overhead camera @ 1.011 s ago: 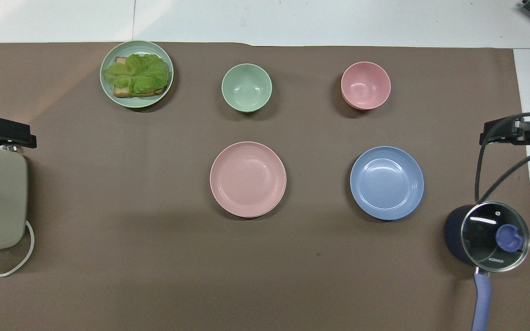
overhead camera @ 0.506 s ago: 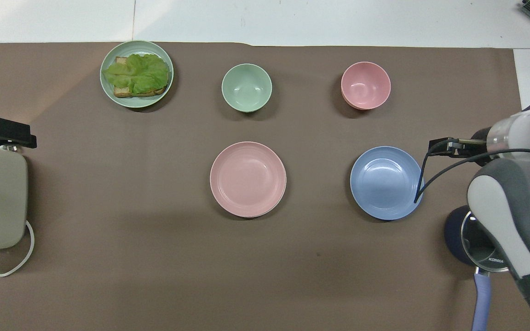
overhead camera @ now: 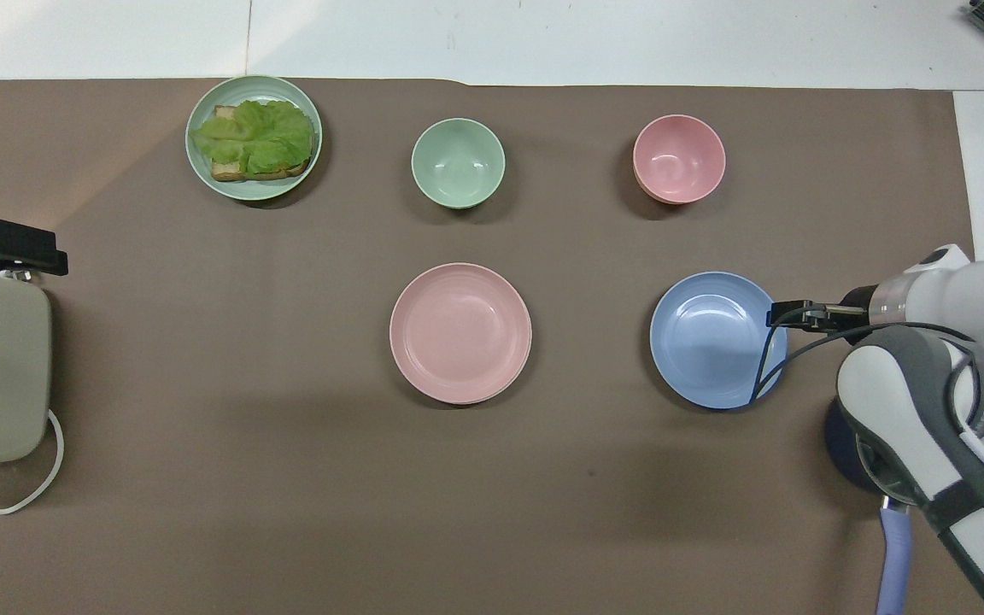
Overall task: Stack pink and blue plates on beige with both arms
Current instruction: 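Reach the right gripper to the rim of the blue plate and grasp it, then lift the blue plate with the right gripper and lower it onto the pink plate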
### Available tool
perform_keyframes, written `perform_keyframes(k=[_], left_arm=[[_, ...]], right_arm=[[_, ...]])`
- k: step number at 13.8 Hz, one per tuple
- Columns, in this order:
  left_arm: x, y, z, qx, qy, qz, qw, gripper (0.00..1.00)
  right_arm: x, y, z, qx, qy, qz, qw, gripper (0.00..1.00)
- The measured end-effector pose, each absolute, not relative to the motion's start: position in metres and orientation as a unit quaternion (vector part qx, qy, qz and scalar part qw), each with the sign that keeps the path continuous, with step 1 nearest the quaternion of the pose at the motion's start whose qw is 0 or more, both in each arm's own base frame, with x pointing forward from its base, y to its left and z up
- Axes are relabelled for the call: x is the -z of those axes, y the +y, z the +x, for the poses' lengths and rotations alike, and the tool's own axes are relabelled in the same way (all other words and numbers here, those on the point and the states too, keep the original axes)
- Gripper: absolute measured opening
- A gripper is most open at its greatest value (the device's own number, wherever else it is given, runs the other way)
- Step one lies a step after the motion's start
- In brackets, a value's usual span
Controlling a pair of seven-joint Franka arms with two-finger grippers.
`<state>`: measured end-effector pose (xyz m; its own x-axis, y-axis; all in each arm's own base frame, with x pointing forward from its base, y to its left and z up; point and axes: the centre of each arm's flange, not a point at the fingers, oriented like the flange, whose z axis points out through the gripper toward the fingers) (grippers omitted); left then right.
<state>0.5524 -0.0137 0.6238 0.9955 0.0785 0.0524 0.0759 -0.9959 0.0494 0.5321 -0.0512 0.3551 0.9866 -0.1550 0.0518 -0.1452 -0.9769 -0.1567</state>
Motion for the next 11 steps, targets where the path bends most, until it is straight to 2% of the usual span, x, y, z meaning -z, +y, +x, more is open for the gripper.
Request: perform_keyframes(k=[2, 3, 5, 7, 8, 10, 11], left_arm=[[-0.624, -0.014, 0.552, -0.027, 0.039, 0.999, 0.024, 1.00], [-0.624, -0.014, 0.552, -0.027, 0.039, 0.999, 0.024, 1.00], [-0.624, -0.014, 0.552, -0.027, 0.039, 0.999, 0.024, 1.00], [-0.624, -0.014, 0.552, -0.027, 0.039, 0.999, 0.024, 1.00], [-0.624, -0.014, 0.552, -0.027, 0.039, 0.999, 0.024, 1.00], [-0.624, -0.014, 0.552, -0.027, 0.039, 0.999, 0.024, 1.00], [-0.624, -0.014, 0.552, -0.027, 0.039, 0.999, 0.024, 1.00]], right_arm=[[-0.337, -0.060, 0.526, 0.023, 0.084, -0.992, 0.095, 0.89], [-0.331, -0.060, 0.524, 0.020, 0.087, -0.991, 0.102, 0.89], [-0.317, -0.059, 0.522, 0.018, 0.091, -0.989, 0.117, 0.77], [-0.301, -0.061, 0.520, 0.014, 0.090, -0.986, 0.140, 0.75], [-0.294, -0.063, 0.519, 0.012, 0.088, -0.985, 0.145, 0.68], [-0.289, -0.066, 0.519, 0.009, 0.091, -0.985, 0.148, 0.47], [-0.290, -0.067, 0.519, 0.010, 0.091, -0.985, 0.148, 0.30]])
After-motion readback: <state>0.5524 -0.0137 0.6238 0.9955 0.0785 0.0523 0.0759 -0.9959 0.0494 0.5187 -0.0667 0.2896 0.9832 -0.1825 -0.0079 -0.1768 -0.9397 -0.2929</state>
